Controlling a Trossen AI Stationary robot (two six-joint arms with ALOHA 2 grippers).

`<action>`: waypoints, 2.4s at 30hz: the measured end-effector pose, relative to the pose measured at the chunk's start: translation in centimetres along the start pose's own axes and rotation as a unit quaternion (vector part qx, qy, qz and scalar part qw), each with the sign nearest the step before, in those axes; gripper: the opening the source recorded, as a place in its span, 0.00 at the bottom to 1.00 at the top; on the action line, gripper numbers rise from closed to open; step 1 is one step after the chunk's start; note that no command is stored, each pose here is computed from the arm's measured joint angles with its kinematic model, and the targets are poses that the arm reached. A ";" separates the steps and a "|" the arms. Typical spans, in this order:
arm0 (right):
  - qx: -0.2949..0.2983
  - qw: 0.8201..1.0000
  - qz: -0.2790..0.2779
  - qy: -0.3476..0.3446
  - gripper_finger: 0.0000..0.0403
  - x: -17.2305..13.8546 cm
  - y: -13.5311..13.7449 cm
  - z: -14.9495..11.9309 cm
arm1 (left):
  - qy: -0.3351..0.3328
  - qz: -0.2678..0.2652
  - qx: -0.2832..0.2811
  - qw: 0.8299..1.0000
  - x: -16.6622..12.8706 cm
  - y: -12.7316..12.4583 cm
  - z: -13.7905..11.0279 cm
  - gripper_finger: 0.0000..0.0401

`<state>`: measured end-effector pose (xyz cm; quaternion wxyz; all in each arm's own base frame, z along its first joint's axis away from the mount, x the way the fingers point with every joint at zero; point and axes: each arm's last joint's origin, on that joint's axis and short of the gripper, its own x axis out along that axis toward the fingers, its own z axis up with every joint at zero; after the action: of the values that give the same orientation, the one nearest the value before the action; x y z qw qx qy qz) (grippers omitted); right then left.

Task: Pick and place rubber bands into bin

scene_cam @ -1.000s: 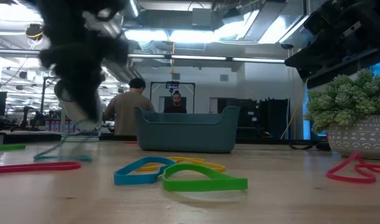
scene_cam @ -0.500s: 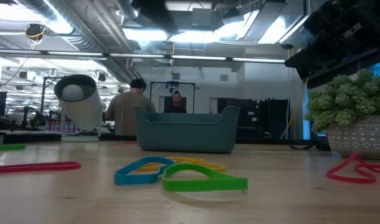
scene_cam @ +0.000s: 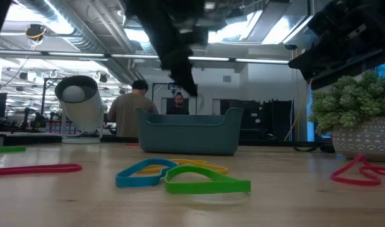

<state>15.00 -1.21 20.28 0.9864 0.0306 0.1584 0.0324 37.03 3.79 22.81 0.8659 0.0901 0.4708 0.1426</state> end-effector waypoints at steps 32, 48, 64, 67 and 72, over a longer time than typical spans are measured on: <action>-0.003 1.000 0.000 0.007 0.03 0.0 0.0 -0.1 | 0.002 -0.011 -0.013 1.000 -1.8 0.4 -0.1 0.41; 0.003 1.000 0.000 0.000 0.03 0.0 0.0 0.0 | -0.092 -0.048 -0.134 0.986 -9.3 1.2 -10.5 0.04; 0.046 0.975 -0.217 -0.022 0.12 0.0 -2.2 4.0 | -0.245 -0.063 -0.191 0.948 -7.9 -1.2 -20.4 0.00; 0.093 0.961 -0.257 0.048 0.16 0.3 -3.7 5.4 | -0.249 -0.063 -0.192 0.947 -7.9 -1.2 -20.9 0.01; 0.151 0.916 -0.323 0.184 0.25 1.1 -7.2 7.1 | -0.257 -0.053 -0.197 0.945 -8.1 -1.1 -21.0 0.00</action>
<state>18.64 -8.66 26.16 0.8803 0.1193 0.3411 -0.3074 15.40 0.54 17.54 0.9645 -0.0735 0.1985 0.1581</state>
